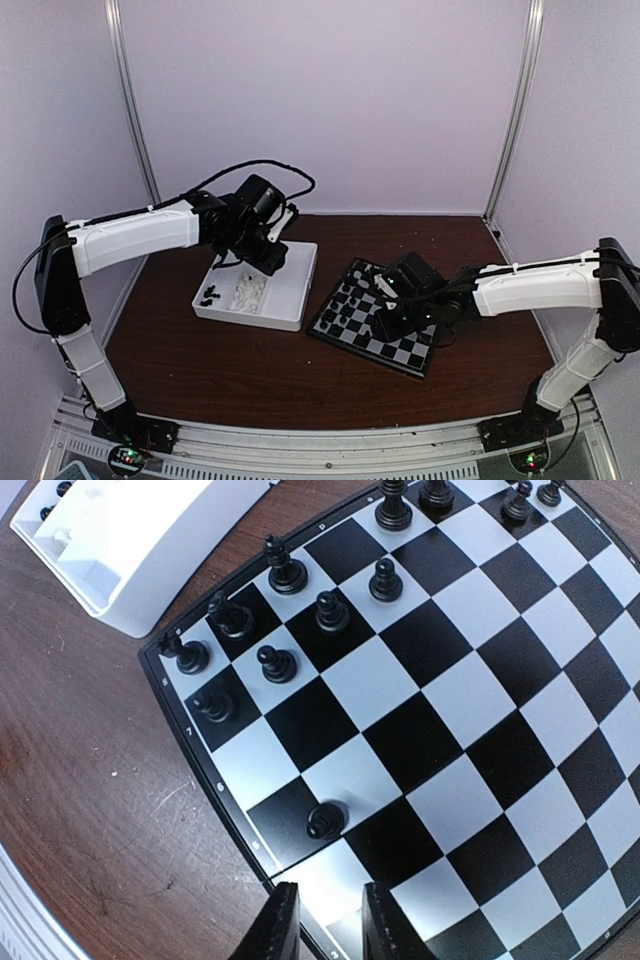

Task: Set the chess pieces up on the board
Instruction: Place the chess piece on the chessboard.

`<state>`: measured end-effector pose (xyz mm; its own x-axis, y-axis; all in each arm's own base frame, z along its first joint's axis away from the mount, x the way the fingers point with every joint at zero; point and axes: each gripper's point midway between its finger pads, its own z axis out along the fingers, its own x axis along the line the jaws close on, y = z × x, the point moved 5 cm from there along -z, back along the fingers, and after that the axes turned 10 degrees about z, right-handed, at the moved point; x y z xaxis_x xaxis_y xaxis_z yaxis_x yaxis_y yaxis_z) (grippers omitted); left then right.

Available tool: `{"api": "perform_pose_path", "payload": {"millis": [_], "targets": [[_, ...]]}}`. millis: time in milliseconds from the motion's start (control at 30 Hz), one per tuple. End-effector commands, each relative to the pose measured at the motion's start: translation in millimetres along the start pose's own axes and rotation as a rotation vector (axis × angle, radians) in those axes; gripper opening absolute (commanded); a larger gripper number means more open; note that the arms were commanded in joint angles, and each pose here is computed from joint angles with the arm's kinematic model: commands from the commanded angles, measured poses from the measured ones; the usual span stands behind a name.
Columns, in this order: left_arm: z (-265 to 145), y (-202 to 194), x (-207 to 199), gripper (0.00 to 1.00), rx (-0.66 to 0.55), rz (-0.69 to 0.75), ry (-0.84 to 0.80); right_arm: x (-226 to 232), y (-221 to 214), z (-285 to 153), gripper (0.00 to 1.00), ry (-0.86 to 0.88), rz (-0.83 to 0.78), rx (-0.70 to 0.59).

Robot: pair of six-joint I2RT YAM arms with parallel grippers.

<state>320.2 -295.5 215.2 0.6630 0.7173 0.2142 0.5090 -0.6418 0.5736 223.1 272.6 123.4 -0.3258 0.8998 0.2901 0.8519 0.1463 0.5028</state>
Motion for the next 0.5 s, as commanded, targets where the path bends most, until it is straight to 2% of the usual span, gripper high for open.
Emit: {"api": "perform_pose_path", "payload": {"millis": [0, 167, 467], "targets": [[-15.7, -2.5, 27.3, 0.34, -0.057, -0.092, 0.042, 6.6, 10.6, 8.1, 0.24, -0.049, -0.065, 0.025], [-23.0, -17.8, 49.4, 0.36, -0.045, -0.138, 0.113, 8.2, 11.2, 14.1, 0.25, -0.080, -0.099, 0.061], [-27.7, -36.2, 72.1, 0.38, -0.045, -0.224, 0.140, 11.2, 12.2, 27.6, 0.26, -0.131, -0.135, 0.091]]}}
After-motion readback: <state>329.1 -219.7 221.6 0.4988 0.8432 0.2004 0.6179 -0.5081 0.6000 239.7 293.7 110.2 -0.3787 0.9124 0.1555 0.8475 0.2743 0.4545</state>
